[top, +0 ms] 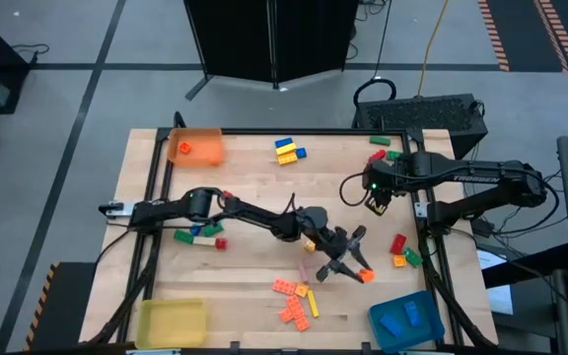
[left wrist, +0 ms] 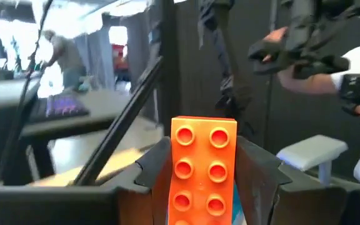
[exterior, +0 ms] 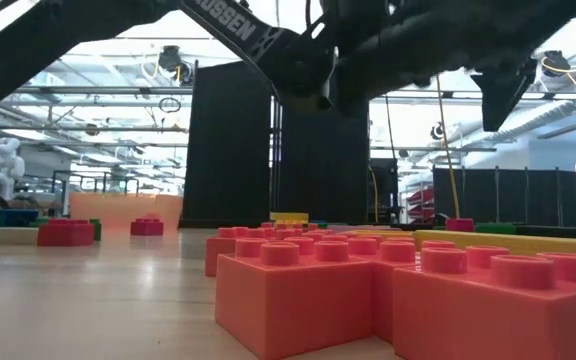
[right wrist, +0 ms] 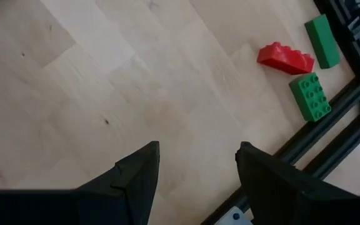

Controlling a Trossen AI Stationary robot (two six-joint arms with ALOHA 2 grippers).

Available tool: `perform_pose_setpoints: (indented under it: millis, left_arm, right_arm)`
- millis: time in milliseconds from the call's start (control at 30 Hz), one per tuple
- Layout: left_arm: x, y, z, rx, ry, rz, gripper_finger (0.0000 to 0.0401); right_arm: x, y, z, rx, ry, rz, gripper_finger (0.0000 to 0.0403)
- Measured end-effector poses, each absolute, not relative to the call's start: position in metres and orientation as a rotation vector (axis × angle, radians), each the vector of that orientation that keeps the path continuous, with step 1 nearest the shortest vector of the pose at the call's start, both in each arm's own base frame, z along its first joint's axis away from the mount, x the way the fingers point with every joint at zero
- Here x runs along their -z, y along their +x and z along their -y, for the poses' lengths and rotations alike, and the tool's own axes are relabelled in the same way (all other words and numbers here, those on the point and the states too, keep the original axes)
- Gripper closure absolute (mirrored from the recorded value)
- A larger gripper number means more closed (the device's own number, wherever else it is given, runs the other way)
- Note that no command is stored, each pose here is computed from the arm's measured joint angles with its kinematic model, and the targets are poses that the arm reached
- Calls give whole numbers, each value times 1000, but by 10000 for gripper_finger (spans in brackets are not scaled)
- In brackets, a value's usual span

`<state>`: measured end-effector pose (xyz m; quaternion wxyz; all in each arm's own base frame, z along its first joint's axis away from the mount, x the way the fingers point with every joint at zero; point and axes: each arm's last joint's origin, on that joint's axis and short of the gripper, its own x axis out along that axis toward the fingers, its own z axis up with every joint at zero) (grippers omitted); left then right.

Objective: Sort blocks by size
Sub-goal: Put the orange 8 stud game piece into the blue bin

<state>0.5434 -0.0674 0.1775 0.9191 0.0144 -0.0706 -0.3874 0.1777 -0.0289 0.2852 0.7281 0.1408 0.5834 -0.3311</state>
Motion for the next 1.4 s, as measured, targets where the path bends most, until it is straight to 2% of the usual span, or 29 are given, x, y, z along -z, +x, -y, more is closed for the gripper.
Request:
perform_pose_setpoints:
  millis: [267, 400, 600, 967, 1200, 1400]
  left_arm:
    - [-177, 546, 43, 749, 4, 124, 262]
    - [-177, 547, 34, 725, 3, 119, 262]
    - [-176, 549, 22, 631, -7, 106, 262]
    - [-187, 547, 4, 635, -61, 199, 262]
    - [-194, 544, -5, 645, -82, 249, 262]
    - [-197, 542, -4, 691, -58, 283, 262]
  right_arm:
    - [-297, 149, 13, 730, 316, -1290, 197]
    - [-311, 128, 4, 693, 398, -1163, 197]
    - [-322, 114, -11, 537, 482, -979, 198]
    - [-290, 113, -44, 407, 451, -1049, 230]
    - [-280, 116, -61, 338, 412, -922, 259]
    - [-261, 110, -72, 364, 376, -851, 275]
